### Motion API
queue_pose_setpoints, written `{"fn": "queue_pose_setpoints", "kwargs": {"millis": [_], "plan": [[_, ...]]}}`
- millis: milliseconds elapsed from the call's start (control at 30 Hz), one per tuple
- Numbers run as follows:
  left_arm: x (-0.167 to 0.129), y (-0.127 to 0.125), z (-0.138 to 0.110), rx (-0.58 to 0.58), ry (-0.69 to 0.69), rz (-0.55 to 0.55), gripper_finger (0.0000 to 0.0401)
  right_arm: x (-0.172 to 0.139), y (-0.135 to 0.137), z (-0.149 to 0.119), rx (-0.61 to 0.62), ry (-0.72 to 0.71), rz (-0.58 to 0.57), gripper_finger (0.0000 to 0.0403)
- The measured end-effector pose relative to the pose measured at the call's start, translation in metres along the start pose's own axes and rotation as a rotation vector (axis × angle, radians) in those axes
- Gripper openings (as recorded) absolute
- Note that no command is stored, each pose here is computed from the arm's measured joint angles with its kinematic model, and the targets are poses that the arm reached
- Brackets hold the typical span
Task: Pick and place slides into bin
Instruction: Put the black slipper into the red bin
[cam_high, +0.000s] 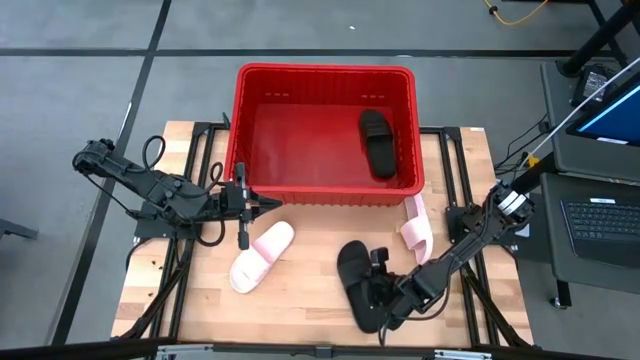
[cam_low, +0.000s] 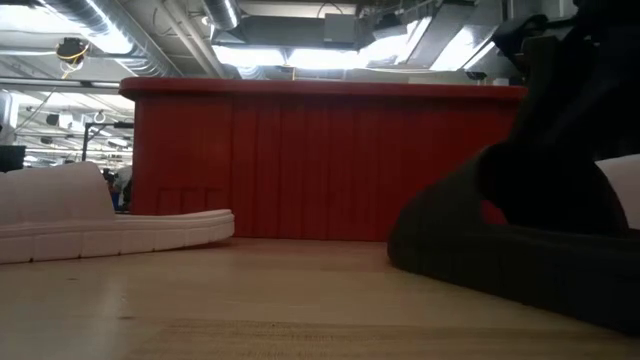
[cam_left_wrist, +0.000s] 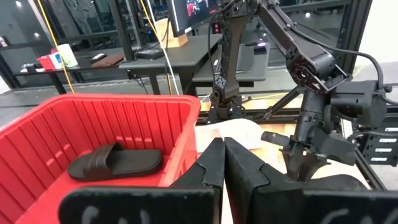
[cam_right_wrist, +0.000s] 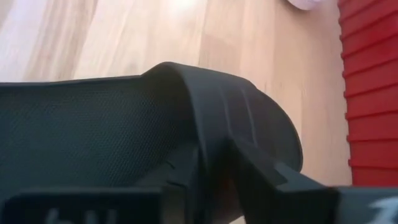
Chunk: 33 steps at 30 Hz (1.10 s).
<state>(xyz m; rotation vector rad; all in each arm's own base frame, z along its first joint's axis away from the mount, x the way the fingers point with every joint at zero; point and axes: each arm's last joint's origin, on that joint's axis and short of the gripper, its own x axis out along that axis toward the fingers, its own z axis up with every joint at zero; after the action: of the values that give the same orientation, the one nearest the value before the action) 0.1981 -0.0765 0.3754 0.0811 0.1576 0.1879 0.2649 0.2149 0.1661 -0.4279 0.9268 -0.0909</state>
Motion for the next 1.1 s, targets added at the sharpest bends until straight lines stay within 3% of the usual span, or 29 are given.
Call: {"fn": "queue_pose_setpoints", "kwargs": {"millis": [167,433,633,1100], "plan": [[0.0,0.0,0.0,0.003,0.004,0.0,0.0008,0.003,-0.005,0.002,0.025,0.013,0.002,0.0016],[0.0,0.0,0.0,0.005,0.004,0.008,0.0001,-0.004,-0.01,0.018,0.021,0.014,0.02,0.0016],[0.0,0.004,-0.002,0.019,0.018,0.121,0.0002,-0.023,-0.016,0.038,-0.066,0.021,0.011,0.0016],[0.0,0.005,-0.003,0.027,0.026,0.154,0.0003,-0.087,-0.057,0.102,-0.254,-0.1,-0.296,0.0016]]}}
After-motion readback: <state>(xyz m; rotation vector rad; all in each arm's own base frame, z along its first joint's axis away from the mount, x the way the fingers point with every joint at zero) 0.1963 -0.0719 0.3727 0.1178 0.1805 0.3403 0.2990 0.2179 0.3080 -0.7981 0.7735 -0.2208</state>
